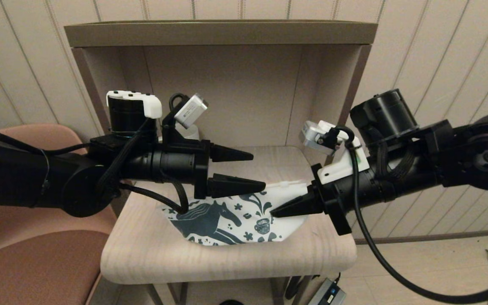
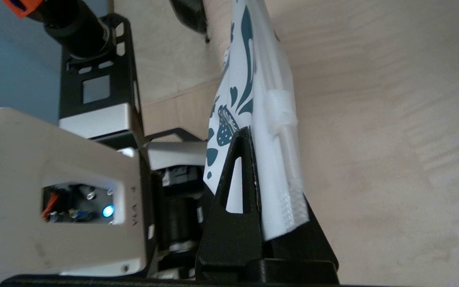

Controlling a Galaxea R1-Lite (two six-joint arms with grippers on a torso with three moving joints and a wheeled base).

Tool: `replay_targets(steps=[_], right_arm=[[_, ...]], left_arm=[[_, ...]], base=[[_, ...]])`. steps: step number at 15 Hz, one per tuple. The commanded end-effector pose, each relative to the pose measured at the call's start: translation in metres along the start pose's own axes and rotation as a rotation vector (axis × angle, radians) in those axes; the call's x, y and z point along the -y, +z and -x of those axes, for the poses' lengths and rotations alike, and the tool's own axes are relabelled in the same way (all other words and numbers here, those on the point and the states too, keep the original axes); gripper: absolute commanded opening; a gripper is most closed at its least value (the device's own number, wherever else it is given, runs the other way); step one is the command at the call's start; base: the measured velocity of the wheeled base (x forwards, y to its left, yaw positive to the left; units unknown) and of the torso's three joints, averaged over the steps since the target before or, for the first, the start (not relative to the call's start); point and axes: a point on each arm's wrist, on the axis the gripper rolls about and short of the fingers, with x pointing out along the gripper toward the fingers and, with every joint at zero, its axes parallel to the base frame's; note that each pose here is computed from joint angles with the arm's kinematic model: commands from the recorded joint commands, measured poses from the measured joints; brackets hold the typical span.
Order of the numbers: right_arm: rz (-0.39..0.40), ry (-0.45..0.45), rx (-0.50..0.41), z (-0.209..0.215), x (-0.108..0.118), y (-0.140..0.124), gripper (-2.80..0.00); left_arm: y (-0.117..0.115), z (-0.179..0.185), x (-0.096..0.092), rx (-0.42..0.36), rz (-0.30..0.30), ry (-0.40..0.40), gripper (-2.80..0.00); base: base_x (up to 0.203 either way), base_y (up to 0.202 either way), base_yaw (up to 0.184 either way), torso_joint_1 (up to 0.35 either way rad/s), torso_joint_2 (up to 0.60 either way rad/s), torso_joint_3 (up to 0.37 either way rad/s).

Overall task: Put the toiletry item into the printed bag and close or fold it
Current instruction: Close the strorage bag and place it on the desk

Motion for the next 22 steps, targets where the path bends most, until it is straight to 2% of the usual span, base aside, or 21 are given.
replay_targets(steps=[1, 3, 5, 8, 10, 17, 22], right_arm=[[0.006, 0.003, 0.002, 0.002, 0.000, 0.007, -2.80], [0.005, 0.005, -0.011, 0.003, -0.003, 0.013, -2.80], [0.019, 0.003, -0.013, 0.003, -0.006, 0.018, -2.80], [0.034, -0.013, -0.016, 0.006, -0.009, 0.027, -2.80], [0.036, 0.000, -0.029, 0.007, -0.012, 0.033, -2.80], [0.048, 0.011, -0.026, 0.005, -0.016, 0.036, -2.80], [0.040, 0.011, -0.032, 0.001, -0.012, 0.034, -2.80]], left_arm=[[0.006, 0.000, -0.001, 0.011, -0.022, -0.004, 0.00], [0.021, -0.001, -0.003, 0.020, -0.042, -0.004, 0.00], [0.032, -0.002, -0.004, -0.008, -0.038, -0.005, 0.00], [0.036, -0.002, -0.005, -0.075, -0.068, -0.013, 0.00], [0.031, -0.005, -0.009, -0.093, -0.063, -0.017, 0.00], [0.038, -0.007, -0.013, -0.081, -0.079, -0.019, 0.00], [0.043, -0.003, -0.005, -0.079, -0.082, -0.024, 0.00]], base=[[0.000, 0.000, 0.000, 0.000, 0.00, 0.000], [0.000, 0.000, 0.000, 0.000, 0.00, 0.000], [0.000, 0.000, 0.000, 0.000, 0.00, 0.000], [0.000, 0.000, 0.000, 0.000, 0.00, 0.000], [0.000, 0.000, 0.000, 0.000, 0.00, 0.000], [0.000, 0.000, 0.000, 0.000, 0.00, 0.000], [0.000, 0.000, 0.000, 0.000, 0.00, 0.000]])
